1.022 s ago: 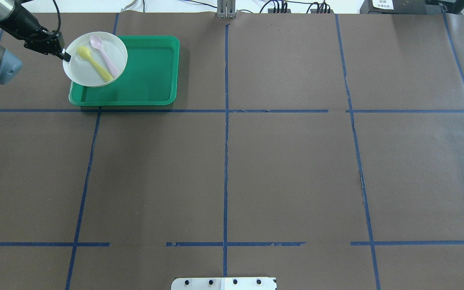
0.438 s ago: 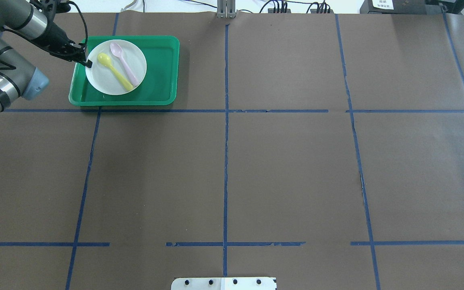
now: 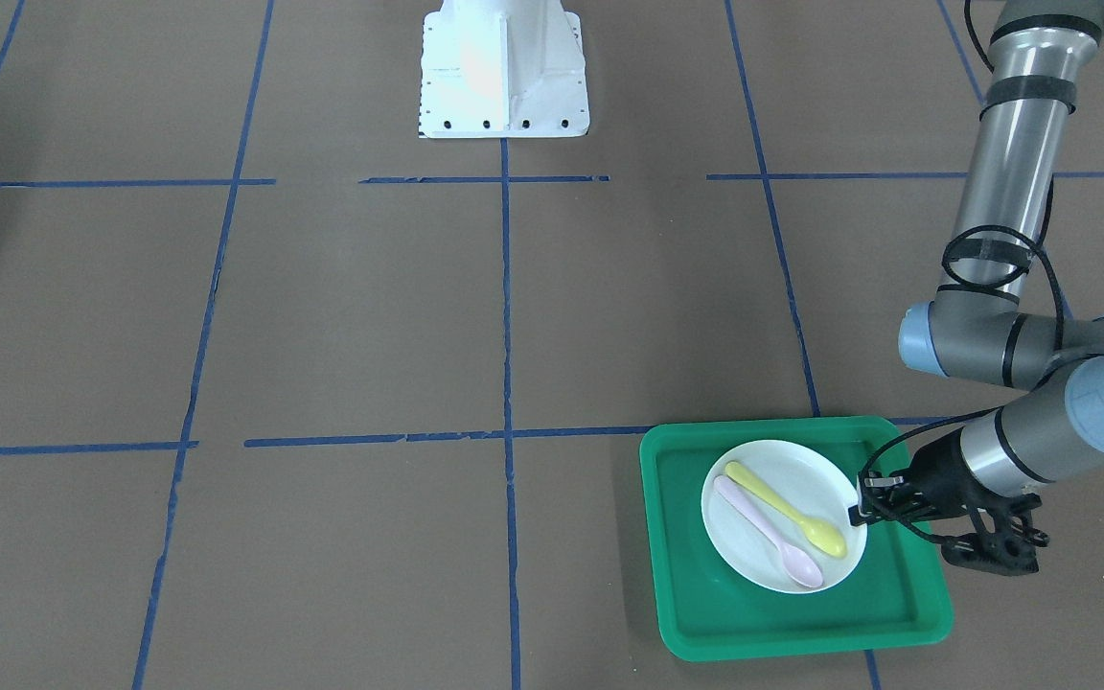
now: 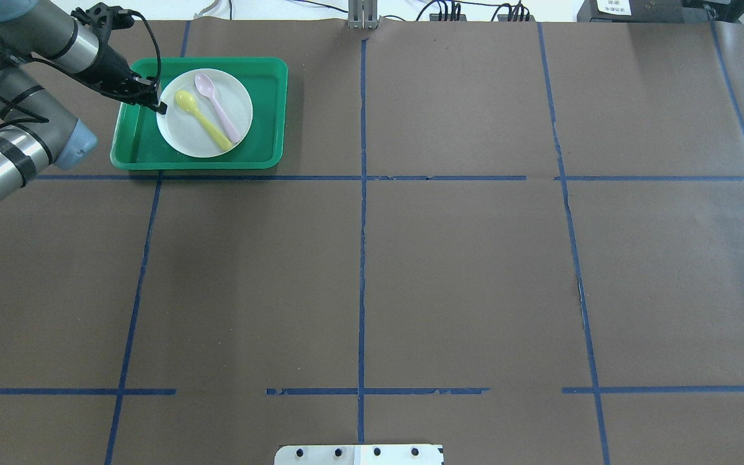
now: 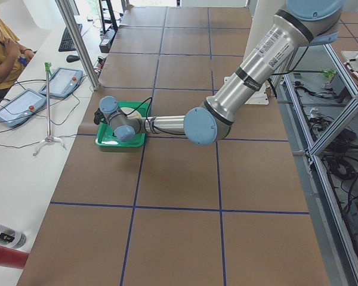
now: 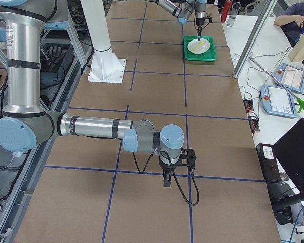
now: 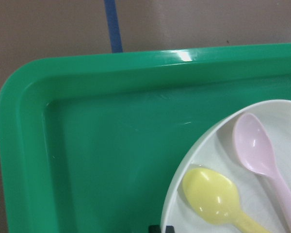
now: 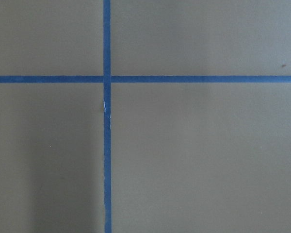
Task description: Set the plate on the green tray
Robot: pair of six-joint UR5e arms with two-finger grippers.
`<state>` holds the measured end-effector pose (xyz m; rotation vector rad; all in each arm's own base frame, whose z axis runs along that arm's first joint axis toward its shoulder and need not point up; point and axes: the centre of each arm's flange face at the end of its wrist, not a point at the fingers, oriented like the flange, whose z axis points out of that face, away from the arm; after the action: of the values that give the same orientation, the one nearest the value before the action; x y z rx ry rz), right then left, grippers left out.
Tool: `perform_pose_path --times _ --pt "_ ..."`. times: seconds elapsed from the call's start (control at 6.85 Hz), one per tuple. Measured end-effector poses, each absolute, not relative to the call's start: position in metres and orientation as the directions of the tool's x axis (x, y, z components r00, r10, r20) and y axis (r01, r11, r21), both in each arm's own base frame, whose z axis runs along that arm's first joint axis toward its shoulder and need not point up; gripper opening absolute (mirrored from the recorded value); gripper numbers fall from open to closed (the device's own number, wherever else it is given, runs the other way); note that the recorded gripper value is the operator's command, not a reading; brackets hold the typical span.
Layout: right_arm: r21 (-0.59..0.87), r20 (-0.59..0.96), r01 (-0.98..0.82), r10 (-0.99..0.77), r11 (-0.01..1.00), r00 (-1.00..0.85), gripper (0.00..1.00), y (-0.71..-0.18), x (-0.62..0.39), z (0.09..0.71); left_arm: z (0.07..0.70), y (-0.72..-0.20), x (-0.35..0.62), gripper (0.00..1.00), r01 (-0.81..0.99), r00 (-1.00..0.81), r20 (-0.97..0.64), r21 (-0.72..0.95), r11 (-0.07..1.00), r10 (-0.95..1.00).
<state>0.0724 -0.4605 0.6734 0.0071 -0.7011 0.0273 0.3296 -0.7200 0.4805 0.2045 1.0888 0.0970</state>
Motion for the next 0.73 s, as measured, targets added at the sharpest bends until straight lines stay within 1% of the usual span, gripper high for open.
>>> perform_pose_path --times 0.15,0.58,0.73 --pt "-0.003 0.645 -0.028 0.023 1.000 0.764 1.00 -0.461 0.072 0.673 0.481 -0.718 0.334 1.00 0.018 0.460 -0.869 0.214 0.977 0.182" --pt "-0.003 0.645 -0.027 0.023 1.000 0.764 1.00 -0.461 0.072 0.673 0.491 -0.711 0.329 1.00 0.025 0.465 -0.868 0.213 0.977 0.177" --pt "-0.003 0.645 -0.028 0.023 1.000 0.764 1.00 -0.461 0.072 0.673 0.496 -0.703 0.310 1.00 0.037 0.471 -0.867 0.203 0.978 0.162"
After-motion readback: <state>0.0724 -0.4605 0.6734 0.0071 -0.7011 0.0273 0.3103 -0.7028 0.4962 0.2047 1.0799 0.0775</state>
